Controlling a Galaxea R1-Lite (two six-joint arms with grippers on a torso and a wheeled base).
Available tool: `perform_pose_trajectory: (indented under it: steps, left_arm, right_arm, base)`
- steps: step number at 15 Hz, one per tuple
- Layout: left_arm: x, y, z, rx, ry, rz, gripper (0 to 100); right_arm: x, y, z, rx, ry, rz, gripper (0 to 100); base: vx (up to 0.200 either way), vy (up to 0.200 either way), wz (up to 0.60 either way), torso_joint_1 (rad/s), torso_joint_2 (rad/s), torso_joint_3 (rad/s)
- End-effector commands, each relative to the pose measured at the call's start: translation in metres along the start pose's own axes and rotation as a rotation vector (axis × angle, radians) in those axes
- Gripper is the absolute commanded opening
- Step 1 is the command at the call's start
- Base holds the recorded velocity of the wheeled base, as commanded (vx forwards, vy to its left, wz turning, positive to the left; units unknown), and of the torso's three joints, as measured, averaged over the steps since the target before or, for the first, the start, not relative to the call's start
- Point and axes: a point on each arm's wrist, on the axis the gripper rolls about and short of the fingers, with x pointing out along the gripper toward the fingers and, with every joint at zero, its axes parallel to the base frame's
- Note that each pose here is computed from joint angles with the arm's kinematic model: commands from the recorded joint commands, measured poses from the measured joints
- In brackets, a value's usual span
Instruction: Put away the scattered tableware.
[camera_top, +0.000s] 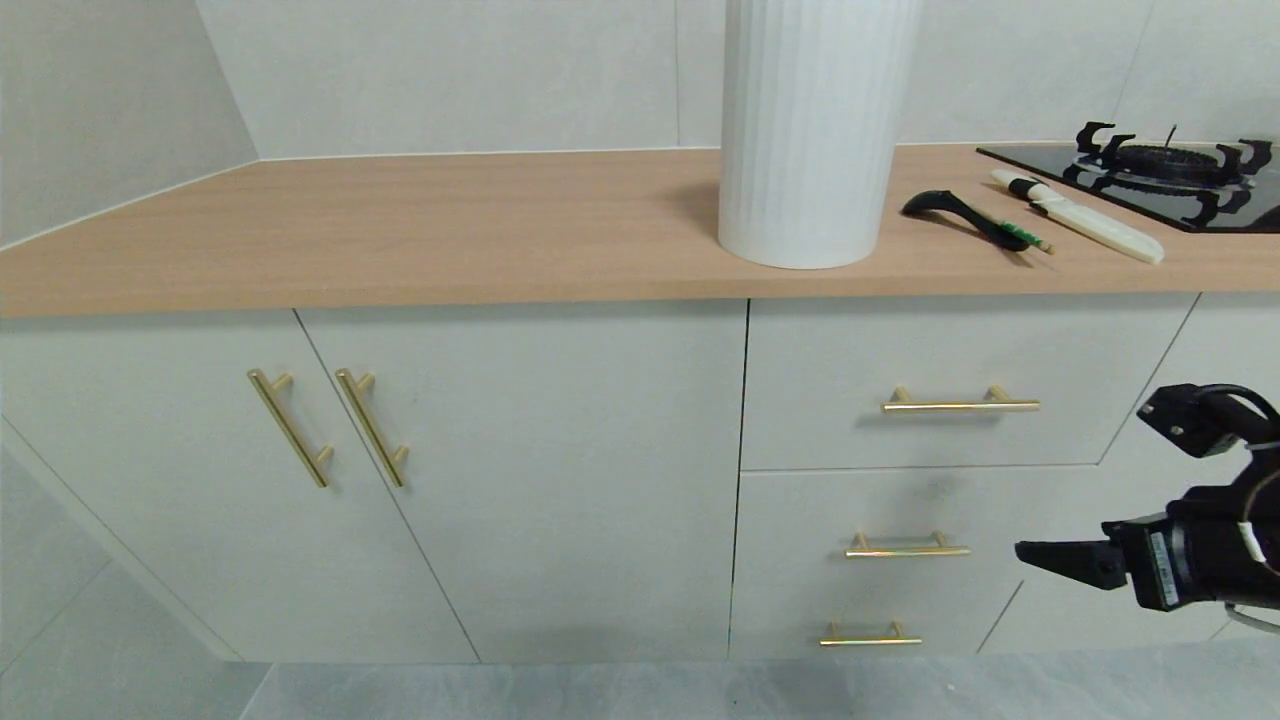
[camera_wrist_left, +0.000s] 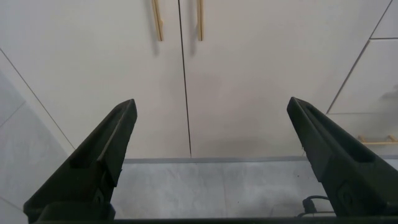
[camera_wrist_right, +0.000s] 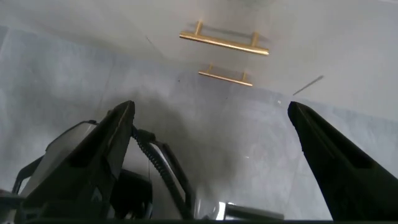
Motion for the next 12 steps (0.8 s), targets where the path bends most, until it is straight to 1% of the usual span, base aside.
perform_pose_trajectory:
  steps: [1, 2, 4, 6, 9, 12]
  left_arm:
    - [0.0, 0.0, 0.0, 0.001, 0.0, 0.0, 100]
    - [0.0, 0.0, 0.0, 0.001, 0.0, 0.0, 100]
    - [0.0, 0.0, 0.0, 0.001, 0.0, 0.0, 100]
    - [0.0, 0.0, 0.0, 0.001, 0.0, 0.0, 100]
    - [0.0, 0.0, 0.0, 0.001, 0.0, 0.0, 100]
    - [0.0, 0.0, 0.0, 0.001, 0.0, 0.0, 100]
  right_arm:
    - [0.041, -0.005, -0.01, 0.028, 0.147, 0.022, 100]
    - [0.063, -0.007, -0.019, 0.03, 0.211, 0.023, 100]
    - [0.086, -0.005, -0.028, 0.004, 0.176, 0.012, 100]
    - [0.099, -0.007, -0.034, -0.002, 0.123, 0.0, 100]
    - [0.12, -0.011, -0.043, -0.005, 0.105, -0.055, 100]
    - [0.131, -0.013, -0.044, 0.011, 0.08, -0.081, 100]
  base:
    - [0.0, 0.0, 0.0, 0.0, 0.0, 0.0]
    - [0.0, 0.0, 0.0, 0.0, 0.0, 0.0]
    - [0.0, 0.0, 0.0, 0.0, 0.0, 0.0]
    - [0.0, 0.0, 0.0, 0.0, 0.0, 0.0]
    - [0.0, 0.0, 0.0, 0.0, 0.0, 0.0]
    - [0.0, 0.0, 0.0, 0.0, 0.0, 0.0]
